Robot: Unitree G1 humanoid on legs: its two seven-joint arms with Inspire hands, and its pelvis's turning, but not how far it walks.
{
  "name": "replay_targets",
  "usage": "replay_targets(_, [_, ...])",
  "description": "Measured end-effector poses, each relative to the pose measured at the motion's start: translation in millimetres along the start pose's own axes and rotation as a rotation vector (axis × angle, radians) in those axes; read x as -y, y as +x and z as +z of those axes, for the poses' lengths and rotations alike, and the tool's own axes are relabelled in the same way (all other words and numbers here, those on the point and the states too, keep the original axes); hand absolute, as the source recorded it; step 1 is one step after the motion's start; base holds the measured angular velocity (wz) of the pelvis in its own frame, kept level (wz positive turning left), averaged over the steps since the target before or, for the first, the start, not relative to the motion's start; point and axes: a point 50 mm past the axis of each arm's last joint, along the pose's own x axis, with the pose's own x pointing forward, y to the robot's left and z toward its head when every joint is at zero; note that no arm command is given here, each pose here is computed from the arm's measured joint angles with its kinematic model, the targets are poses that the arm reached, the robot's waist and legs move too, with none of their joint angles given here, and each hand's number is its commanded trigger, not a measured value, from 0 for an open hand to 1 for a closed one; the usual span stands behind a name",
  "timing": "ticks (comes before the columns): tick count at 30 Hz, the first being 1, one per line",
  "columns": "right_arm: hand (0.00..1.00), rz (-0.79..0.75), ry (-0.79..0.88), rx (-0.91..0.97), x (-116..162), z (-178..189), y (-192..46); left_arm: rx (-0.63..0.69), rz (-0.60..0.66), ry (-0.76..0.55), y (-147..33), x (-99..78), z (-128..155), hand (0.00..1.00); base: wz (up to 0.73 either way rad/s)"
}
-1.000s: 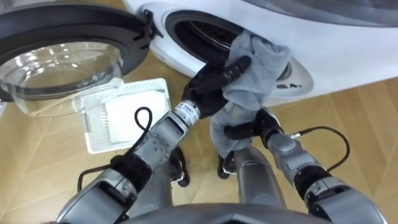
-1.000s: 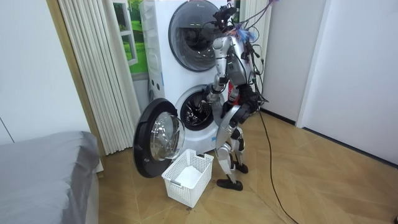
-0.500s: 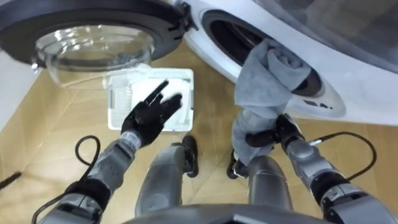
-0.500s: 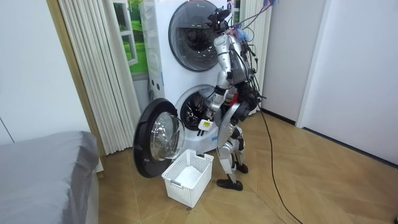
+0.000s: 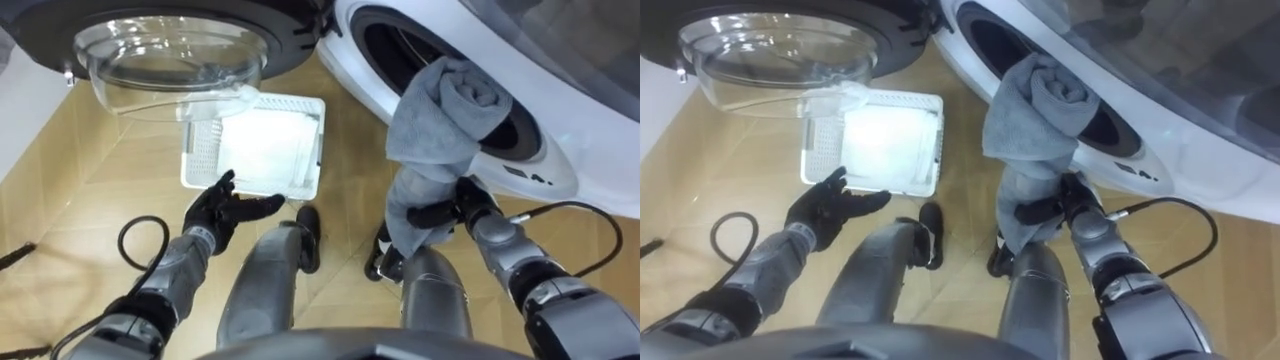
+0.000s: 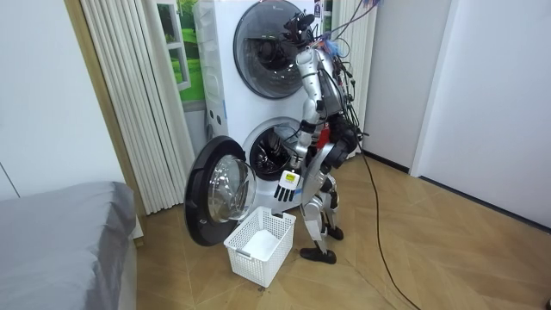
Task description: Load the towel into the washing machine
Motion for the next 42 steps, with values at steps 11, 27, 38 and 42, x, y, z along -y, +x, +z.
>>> replay_targets(11, [1.00,0.008,0.126,-0.040,3,-7,0,0.001,0.043,0.015,0.2,-1.8,1,0.00,0.04])
replay_targets(27, [1.00,-0.034,0.228,-0.078,41,6,3,0.010,0.046,0.011,3.2,-0.7,10,0.00,0.05])
replay_targets(38, [1.00,-0.107,0.536,-0.067,67,7,1,0.071,0.042,0.006,4.6,7.6,26,0.00,0.06])
replay_targets(42, [1.00,-0.102,0.706,-0.059,68,7,1,0.068,0.050,-0.001,4.8,8.1,26,0.00,-0.02])
